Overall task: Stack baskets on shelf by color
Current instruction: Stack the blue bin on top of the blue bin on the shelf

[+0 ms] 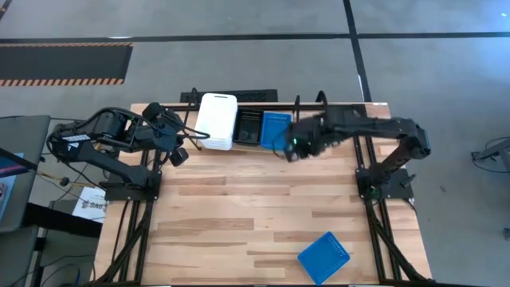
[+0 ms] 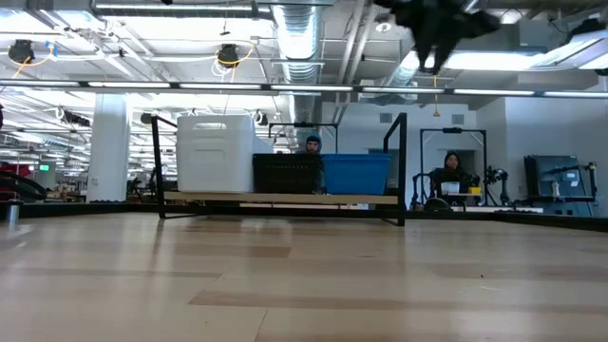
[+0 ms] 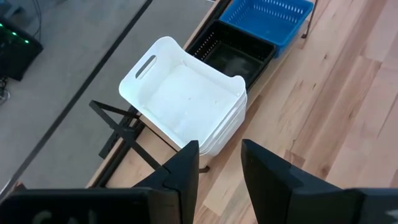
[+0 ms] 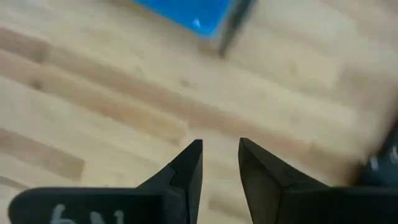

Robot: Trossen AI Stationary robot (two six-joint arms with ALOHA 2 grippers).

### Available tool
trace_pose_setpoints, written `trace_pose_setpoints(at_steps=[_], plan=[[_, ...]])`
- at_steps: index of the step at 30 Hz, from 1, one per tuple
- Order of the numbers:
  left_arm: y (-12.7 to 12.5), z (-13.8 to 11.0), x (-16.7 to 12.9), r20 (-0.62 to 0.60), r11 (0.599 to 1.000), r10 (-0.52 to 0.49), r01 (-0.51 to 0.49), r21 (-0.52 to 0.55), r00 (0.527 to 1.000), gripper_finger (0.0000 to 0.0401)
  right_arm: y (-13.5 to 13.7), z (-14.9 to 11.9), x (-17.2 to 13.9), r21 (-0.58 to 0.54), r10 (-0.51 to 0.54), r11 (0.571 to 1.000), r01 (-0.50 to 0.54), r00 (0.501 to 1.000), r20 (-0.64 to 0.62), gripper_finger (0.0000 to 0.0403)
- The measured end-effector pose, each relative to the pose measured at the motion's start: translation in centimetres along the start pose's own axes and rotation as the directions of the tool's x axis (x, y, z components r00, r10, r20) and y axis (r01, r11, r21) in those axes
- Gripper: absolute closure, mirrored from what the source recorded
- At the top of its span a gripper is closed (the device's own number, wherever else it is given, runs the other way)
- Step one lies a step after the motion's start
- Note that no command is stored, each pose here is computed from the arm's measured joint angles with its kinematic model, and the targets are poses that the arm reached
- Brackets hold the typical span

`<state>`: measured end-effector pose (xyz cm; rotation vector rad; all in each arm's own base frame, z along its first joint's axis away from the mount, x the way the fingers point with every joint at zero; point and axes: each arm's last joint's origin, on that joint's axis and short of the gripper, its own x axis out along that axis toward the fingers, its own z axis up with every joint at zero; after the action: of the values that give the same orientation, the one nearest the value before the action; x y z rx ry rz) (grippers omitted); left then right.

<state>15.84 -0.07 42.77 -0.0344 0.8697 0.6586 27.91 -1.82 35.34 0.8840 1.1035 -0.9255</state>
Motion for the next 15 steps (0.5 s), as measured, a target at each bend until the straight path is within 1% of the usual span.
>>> trace_pose_setpoints(at_steps=[3, 8, 15], plan=[[0.0, 0.0, 0.0, 0.0, 1.0, 0.0, 0.0, -0.005, 1.0, 0.0292, 0.5, -2.9, -0.5, 0.034, -0.037, 0.999, 0.038, 0.999, -0.033, 0.028], [0.0, 0.0, 0.0, -0.001, 1.0, 0.001, -0.001, -0.01, 1.0, 0.0292, 1.6, -7.4, -1.4, 0.051, -0.012, 0.999, 0.014, 0.999, -0.052, 0.0282], [-0.1, 0.0, 0.1, -0.002, 1.0, 0.002, -0.002, -0.01, 1.0, 0.0292, 2.3, -13.3, -2.1, 0.073, 0.006, 0.997, -0.001, 0.997, -0.078, 0.028]])
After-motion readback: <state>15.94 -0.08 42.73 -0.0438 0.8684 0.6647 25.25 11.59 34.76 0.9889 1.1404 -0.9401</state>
